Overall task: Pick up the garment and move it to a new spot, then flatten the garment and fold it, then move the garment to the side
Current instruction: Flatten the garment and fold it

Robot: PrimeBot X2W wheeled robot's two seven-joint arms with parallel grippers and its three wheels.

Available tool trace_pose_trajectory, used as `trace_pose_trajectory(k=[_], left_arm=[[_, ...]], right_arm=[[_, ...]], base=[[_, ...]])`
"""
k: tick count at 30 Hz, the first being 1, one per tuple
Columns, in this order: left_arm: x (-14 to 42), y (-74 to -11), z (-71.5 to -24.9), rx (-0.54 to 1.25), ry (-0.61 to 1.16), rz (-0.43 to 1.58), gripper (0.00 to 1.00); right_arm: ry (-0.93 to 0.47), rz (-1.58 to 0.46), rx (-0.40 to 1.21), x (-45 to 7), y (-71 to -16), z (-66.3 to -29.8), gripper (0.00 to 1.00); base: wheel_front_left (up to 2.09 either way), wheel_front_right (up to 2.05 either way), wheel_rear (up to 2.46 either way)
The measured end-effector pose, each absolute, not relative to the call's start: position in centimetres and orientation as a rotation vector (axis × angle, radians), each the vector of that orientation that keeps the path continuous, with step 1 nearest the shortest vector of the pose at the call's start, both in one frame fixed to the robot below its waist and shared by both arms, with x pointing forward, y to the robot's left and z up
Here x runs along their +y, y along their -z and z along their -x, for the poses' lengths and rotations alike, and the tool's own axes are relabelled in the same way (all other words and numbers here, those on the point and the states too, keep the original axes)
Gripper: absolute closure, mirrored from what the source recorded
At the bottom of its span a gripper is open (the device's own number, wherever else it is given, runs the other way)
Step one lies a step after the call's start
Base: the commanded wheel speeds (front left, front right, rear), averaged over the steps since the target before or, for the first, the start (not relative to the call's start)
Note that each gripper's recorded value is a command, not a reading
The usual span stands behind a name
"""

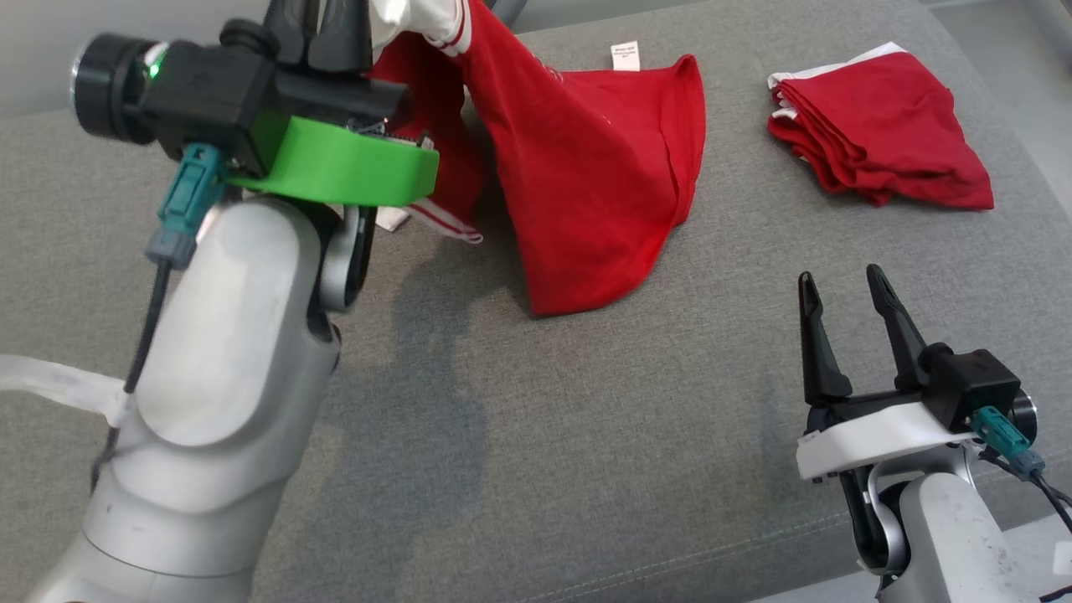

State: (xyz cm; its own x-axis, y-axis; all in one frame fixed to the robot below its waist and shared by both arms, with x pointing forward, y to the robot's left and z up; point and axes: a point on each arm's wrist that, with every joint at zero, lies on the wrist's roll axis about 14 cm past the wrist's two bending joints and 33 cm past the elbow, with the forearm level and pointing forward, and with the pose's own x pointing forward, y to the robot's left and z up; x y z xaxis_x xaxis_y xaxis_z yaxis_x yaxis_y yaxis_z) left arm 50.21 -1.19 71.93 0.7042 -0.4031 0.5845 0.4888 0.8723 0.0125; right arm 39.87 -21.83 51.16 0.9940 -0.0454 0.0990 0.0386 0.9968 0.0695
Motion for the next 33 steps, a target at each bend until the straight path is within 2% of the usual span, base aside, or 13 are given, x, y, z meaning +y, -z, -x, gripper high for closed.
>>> trace_pose_trajectory(k=[7, 15, 22, 27, 33], left_arm=[[-2.6, -78.9, -47.2, -0.783, 0.596, 0.063, 1.00], [-3.5, -78.1, -45.6, -0.752, 0.660, 0.039, 1.00], [-3.5, -80.1, -43.1, -0.827, 0.698, 0.035, 1.00], [-1.4, -76.3, -46.1, -0.657, 0.623, -0.021, 1.00], [6.2, -71.0, -50.5, -0.510, 0.385, -0.073, 1.00]], right_arm=[[0.016, -0.127, -0.065, -20.6, -50.0, -39.5, 0.00], [-0.100, -0.185, -0.039, -16.6, -49.3, -40.7, 0.00], [-0.158, -0.192, -0.035, -14.6, -49.3, -41.8, 0.00], [-0.185, -0.203, 0.030, -13.5, -47.4, -42.0, 0.00], [-0.224, -0.218, 0.061, -12.0, -46.6, -42.6, 0.00]], base=[[0.00, 0.00, 0.00], [0.00, 0.00, 0.00], [0.00, 0.00, 0.00], [0.00, 0.00, 0.00], [0.00, 0.00, 0.00]])
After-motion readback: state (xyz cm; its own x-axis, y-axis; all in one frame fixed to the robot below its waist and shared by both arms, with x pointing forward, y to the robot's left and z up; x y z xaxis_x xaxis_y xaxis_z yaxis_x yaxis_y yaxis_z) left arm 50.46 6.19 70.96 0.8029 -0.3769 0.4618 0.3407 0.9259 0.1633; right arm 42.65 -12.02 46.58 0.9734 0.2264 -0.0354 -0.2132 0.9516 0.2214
